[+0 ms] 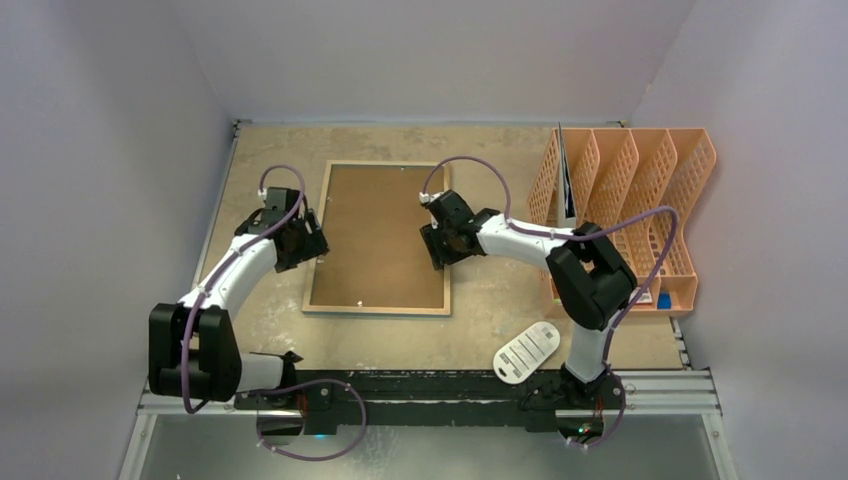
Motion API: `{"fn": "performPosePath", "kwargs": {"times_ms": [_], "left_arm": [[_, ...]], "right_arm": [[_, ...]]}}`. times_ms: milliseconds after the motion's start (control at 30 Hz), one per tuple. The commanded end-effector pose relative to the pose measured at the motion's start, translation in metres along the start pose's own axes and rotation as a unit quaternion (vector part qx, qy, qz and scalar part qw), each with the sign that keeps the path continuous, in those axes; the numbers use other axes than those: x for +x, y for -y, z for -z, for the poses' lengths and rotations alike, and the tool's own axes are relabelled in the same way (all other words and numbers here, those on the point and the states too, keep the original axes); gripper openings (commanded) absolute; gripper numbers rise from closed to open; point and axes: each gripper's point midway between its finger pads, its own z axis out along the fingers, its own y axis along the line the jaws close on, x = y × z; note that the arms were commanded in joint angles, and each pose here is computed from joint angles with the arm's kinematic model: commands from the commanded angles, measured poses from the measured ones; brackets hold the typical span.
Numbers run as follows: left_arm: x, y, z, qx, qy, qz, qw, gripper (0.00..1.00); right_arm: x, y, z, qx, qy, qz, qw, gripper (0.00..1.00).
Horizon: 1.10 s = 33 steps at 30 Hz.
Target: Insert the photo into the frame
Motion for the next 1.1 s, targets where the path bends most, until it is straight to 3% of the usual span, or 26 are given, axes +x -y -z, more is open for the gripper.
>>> {"fn": "performPosePath", "kwargs": {"times_ms": [0, 133, 367, 700, 900, 1067], "left_arm": [[-0.017, -0.010, -0.003, -0.031, 0.020, -0.006, 0.999, 0.72], [-0.016, -0.013, -0.009, -0.040, 0.014, 0.000, 0.999, 0.72], [-0.017, -0.020, -0.014, -0.054, 0.012, 0.004, 0.998, 0.72], [-0.012, -0.030, -0.017, -0.070, 0.006, 0.009, 0.997, 0.72], [-0.006, -0.030, -0.020, -0.067, -0.003, 0.011, 0.998, 0.72], [-0.005, -0.030, -0.020, -0.066, -0.005, 0.011, 0.998, 0.72]], "right_arm": [[-0.007, -0.004, -0.001, -0.006, 0.000, 0.007, 1.000, 0.47], [-0.005, -0.004, -0.001, -0.008, -0.001, 0.008, 1.000, 0.39], [-0.010, -0.014, 0.008, -0.048, 0.010, 0.011, 0.999, 0.55], [-0.003, -0.016, 0.018, -0.064, 0.011, 0.025, 0.998, 0.43], [-0.003, -0.016, 0.018, -0.066, 0.012, 0.027, 0.997, 0.51], [-0.003, -0.012, 0.012, -0.052, 0.009, 0.026, 0.998, 0.47]]}}
